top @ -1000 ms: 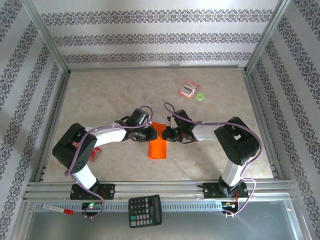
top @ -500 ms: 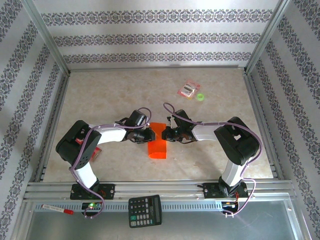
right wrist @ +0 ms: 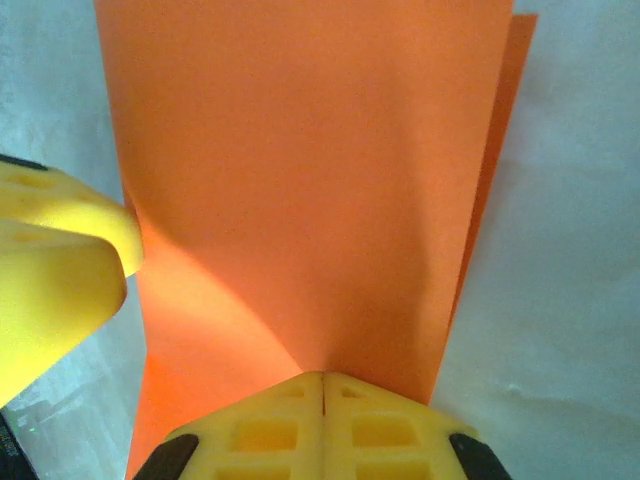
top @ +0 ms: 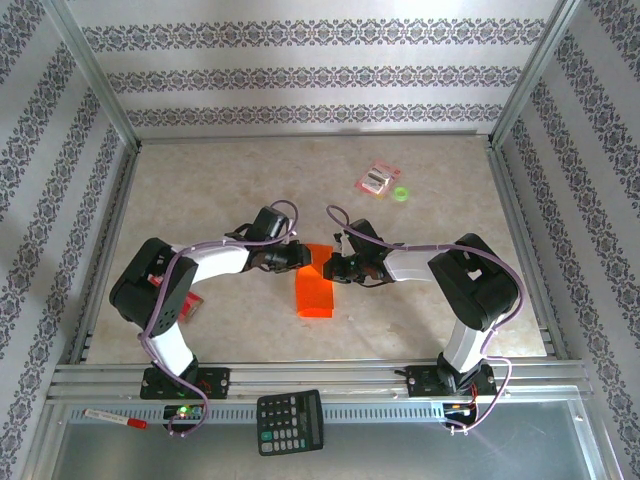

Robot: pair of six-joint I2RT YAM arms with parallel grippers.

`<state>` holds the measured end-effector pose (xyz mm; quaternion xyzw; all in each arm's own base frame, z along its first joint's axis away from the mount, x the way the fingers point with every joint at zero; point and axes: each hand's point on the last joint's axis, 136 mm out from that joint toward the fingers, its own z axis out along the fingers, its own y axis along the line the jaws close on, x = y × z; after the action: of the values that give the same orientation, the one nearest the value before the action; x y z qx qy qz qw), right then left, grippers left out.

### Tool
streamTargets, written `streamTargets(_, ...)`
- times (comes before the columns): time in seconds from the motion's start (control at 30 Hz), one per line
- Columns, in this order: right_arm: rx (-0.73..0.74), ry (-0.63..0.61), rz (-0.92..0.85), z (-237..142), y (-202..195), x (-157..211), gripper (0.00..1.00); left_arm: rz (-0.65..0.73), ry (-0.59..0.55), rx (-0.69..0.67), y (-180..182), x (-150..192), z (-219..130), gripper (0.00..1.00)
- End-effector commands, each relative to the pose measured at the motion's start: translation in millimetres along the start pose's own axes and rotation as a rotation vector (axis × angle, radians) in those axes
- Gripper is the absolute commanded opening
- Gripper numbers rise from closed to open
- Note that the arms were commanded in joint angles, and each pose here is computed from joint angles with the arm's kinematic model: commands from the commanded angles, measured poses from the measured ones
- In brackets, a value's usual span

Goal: Fold a paper plane with a square sheet of paper (pick it up from the middle)

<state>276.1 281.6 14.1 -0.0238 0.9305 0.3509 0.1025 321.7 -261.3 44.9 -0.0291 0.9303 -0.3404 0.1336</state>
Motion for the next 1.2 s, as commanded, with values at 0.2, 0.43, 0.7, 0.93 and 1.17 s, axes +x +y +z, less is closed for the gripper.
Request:
streamTargets(0.2, 0.192, 0.105, 0.045, 10.3, -54.1, 39.2, 0.0, -0.02, 0.033, -0.029, 26.3, -8.0, 12.9, 0.24)
streamTargets(0.43, 0.195, 0.101, 0.043, 7.6, -53.8, 38.6, 0.0, 0.019, 0.002, 0.07, -6.9, -21.9, -9.4, 0.29)
streamTargets(0.7, 0.196, 0.102, 0.045, 8.9, -54.9, 38.6, 0.0, 0.021, 0.011, 0.057, -1.3, -32.8, 1.6, 0.29)
streamTargets(0.93, 0.197, 0.101, 0.047, 8.8, -56.0, 38.8, 0.0, -0.025, 0.029, 0.024, 22.6, -36.6, 16.5, 0.28)
streamTargets(1.17, 0.199, 0.104, 0.049, 8.4, -57.4, 41.0, 0.0, -0.023, -0.017, 0.001, 27.7, -48.3, -1.2, 0.31)
